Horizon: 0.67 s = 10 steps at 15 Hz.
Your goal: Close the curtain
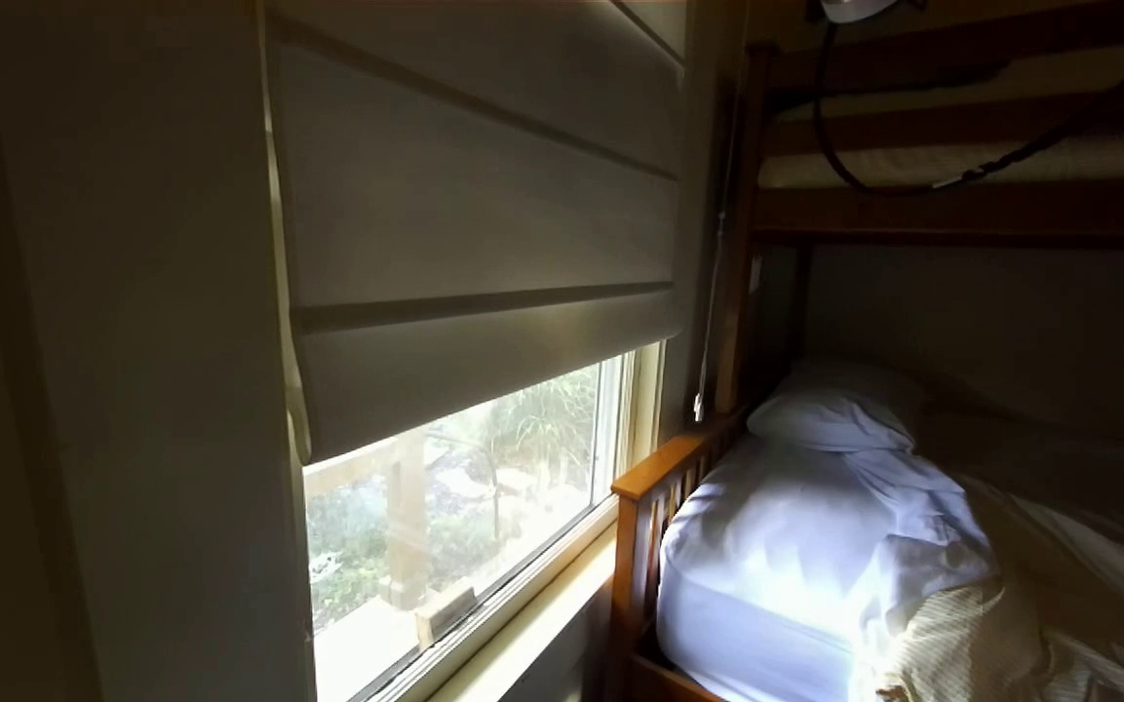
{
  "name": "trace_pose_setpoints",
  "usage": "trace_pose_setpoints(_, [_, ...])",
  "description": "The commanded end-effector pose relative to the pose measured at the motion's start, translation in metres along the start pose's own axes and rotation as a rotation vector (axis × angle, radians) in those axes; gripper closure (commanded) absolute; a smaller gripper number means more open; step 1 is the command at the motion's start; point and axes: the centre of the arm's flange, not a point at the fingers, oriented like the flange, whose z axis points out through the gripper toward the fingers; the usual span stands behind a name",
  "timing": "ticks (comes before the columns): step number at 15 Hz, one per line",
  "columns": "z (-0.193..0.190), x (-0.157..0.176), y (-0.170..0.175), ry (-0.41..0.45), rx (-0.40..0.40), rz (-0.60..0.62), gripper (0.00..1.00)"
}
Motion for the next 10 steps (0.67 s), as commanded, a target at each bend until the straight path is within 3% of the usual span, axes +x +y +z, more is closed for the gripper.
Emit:
trace_pose_setpoints(1, [0.052, 0.038, 0.058, 0.004, -0.176, 0.048, 1.0])
trace_pose_setpoints(5, [0.067, 0.017, 0.112, -0.054, -0.294, 0.091, 1.0])
trace_pose_setpoints(10, [0.078, -0.002, 0.13, -0.082, -0.301, 0.128, 1.0])
